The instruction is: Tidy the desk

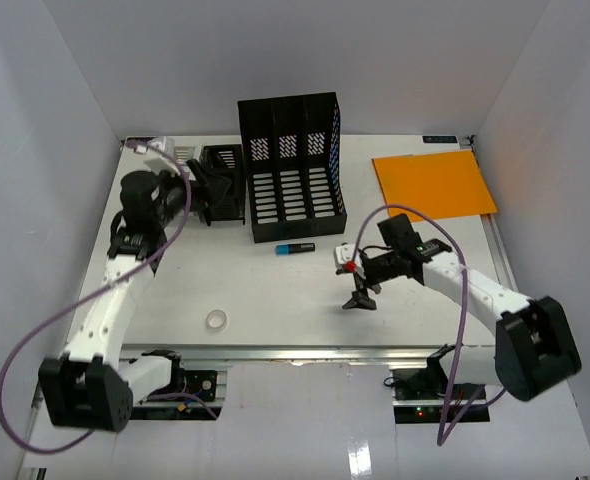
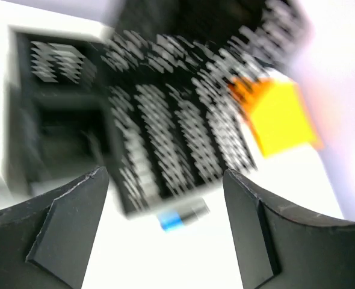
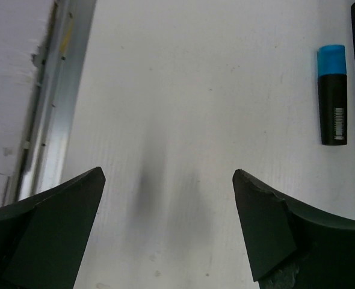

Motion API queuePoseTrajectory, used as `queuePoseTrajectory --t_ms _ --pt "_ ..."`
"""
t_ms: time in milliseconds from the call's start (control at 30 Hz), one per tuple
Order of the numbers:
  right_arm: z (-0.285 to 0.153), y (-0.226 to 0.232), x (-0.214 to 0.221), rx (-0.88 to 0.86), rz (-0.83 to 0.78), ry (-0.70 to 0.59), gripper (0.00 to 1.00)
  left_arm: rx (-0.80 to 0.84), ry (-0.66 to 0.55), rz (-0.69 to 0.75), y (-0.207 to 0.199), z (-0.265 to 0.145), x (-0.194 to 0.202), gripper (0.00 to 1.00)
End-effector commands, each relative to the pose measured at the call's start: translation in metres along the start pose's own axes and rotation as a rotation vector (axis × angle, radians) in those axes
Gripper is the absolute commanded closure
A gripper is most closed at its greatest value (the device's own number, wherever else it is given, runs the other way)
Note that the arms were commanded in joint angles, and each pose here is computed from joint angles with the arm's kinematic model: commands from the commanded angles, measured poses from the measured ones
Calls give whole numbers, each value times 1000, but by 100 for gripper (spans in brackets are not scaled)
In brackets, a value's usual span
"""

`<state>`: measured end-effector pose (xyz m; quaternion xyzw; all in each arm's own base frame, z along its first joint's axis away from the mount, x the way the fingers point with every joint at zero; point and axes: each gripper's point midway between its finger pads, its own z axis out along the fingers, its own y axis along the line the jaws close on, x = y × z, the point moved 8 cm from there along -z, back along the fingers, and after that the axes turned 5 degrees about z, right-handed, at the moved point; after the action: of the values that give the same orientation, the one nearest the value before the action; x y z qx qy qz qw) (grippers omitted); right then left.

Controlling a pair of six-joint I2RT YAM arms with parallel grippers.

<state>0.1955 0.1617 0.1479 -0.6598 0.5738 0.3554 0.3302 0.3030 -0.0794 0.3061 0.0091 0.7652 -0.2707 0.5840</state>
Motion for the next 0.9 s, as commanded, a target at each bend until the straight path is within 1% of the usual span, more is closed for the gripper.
queuePoseTrajectory --t_ms 0,67,167,233,267,367,500,700,867 --pt "16 -63 -32 205 -111 157 9 209 29 -133 -26 -64 54 10" --pt "29 -75 -40 225 -131 191 9 207 15 -164 -29 -83 67 7" --pt "50 -105 -48 266 -120 229 8 195 -38 -194 -33 -113 83 2" --pt "61 -113 -42 249 -84 251 10 177 -30 -212 -33 -119 88 2" --pt "64 -119 -47 249 -86 249 11 171 -38 -215 -34 -123 89 2" --pt "78 -126 -39 219 -83 278 13 149 -16 -243 -32 -127 95 2" --pt "91 -135 -33 209 -79 309 17 159 7 -280 -33 -129 102 2" --pt "102 -144 -25 212 -53 329 20 166 -1 -300 -35 -132 103 2" --pt "109 -145 -19 186 -24 331 25 146 34 -346 -30 -128 113 2"
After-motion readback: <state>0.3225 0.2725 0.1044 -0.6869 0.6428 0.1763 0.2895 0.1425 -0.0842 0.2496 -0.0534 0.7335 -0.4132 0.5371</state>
